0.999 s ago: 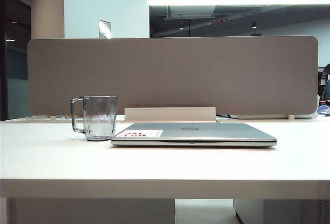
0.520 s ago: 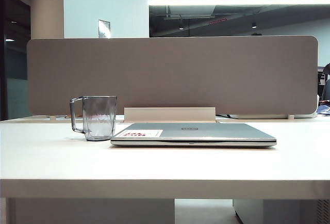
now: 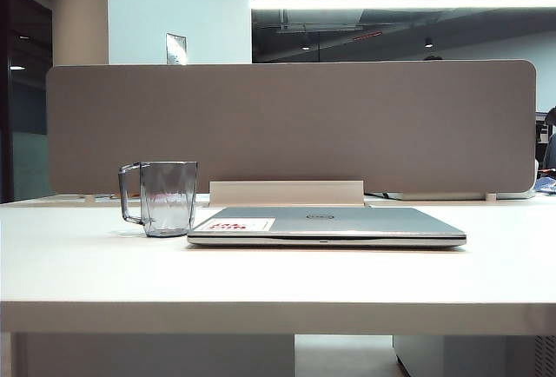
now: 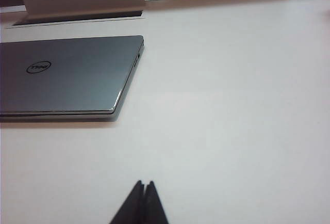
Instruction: Pick up the water cup and place it on the side of the laptop close to you.
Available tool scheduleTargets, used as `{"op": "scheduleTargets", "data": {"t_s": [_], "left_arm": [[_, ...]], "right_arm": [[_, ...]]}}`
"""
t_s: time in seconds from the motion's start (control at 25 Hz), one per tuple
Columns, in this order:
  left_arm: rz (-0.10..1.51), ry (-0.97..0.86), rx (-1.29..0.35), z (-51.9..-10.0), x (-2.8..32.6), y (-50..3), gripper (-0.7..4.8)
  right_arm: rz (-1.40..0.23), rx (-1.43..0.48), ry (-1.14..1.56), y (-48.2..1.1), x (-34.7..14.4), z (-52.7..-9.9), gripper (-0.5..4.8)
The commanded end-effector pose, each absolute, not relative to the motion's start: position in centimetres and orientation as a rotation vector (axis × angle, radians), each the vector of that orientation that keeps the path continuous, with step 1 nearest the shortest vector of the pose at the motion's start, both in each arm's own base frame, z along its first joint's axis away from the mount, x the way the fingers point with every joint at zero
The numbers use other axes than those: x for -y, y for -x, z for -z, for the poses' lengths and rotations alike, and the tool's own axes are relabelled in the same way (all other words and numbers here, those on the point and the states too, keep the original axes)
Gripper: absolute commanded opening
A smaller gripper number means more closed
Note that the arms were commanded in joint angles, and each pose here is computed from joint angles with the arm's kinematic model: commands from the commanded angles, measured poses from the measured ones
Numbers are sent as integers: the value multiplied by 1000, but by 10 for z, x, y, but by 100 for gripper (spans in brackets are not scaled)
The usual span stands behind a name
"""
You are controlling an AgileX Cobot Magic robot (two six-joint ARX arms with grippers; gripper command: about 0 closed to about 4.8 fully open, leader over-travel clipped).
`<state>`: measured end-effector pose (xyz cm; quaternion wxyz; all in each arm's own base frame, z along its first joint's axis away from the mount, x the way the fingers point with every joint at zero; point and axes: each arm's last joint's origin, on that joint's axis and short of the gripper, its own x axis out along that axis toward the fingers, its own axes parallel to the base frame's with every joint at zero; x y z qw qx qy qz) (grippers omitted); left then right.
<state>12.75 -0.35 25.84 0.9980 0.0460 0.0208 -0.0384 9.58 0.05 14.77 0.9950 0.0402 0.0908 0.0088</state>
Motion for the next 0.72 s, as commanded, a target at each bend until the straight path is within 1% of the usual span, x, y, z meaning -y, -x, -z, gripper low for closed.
{"op": "scheduleTargets", "data": {"t_s": [0.04, 0.2, 0.36, 0.52, 0.72], "left_arm": [[84, -95, -40, -269, 4, -148, -6], [85, -95, -74, -271, 4, -178, -6], [96, -94, -93, -265, 5, -205, -6], [145, -89, -142, -249, 6, -236, -6], [196, -83, -253, -230, 8, -278, -6]], "right_arm": [[-20, -175, -81, -96, -1, -147, -8], [-20, -176, -81, -96, -1, -147, -8], [-20, -176, -81, -96, -1, -147, -8], [-20, -176, -81, -96, -1, -147, -8], [-20, -177, -81, -96, -1, -147, -8]]}}
